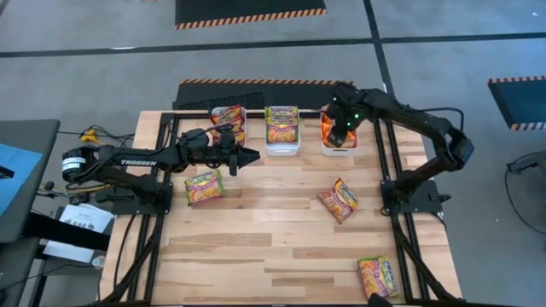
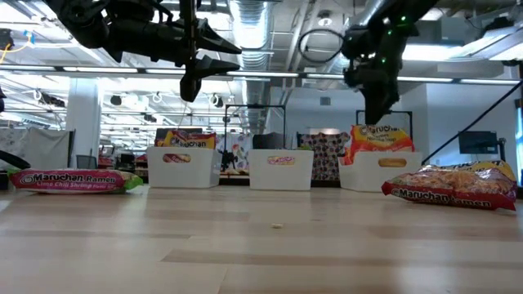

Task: Sort Maruchan noodles
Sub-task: Put the orange noodle pack into the right white bin

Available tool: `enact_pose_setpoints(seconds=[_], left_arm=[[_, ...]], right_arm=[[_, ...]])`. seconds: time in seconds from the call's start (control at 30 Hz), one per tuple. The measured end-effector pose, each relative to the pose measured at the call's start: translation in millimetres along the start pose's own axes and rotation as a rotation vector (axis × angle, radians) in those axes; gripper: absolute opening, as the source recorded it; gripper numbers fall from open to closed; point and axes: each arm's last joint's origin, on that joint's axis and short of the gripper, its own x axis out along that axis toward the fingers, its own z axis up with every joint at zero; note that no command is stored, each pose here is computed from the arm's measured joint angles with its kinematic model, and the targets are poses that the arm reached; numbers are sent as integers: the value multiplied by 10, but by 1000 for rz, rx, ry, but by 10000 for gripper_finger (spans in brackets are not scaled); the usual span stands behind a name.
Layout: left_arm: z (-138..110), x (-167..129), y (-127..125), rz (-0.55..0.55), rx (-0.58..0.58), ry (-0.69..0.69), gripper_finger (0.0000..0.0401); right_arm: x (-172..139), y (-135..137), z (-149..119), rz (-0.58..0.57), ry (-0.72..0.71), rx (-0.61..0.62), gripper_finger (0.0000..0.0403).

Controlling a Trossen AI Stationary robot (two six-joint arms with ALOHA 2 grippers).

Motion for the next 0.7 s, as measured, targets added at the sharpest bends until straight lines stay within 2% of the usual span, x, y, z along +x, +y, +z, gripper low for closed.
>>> enact_pose_setpoints(seconds=[0.23,0.43,0.53,0.7], left_arm=[[0,0,0,0,0,0,116],[1,0,-1,0,0,0,116],[0,0,0,0,-2,1,116],[1,1,0,0,-3,1,116]], right_arm=[[342,63,57,-19,125,-45,166],[617,37,57,-15,240,-49,125],[650,35,66,-11,244,-53,110],[571,24,70,-12,211,-72,108]])
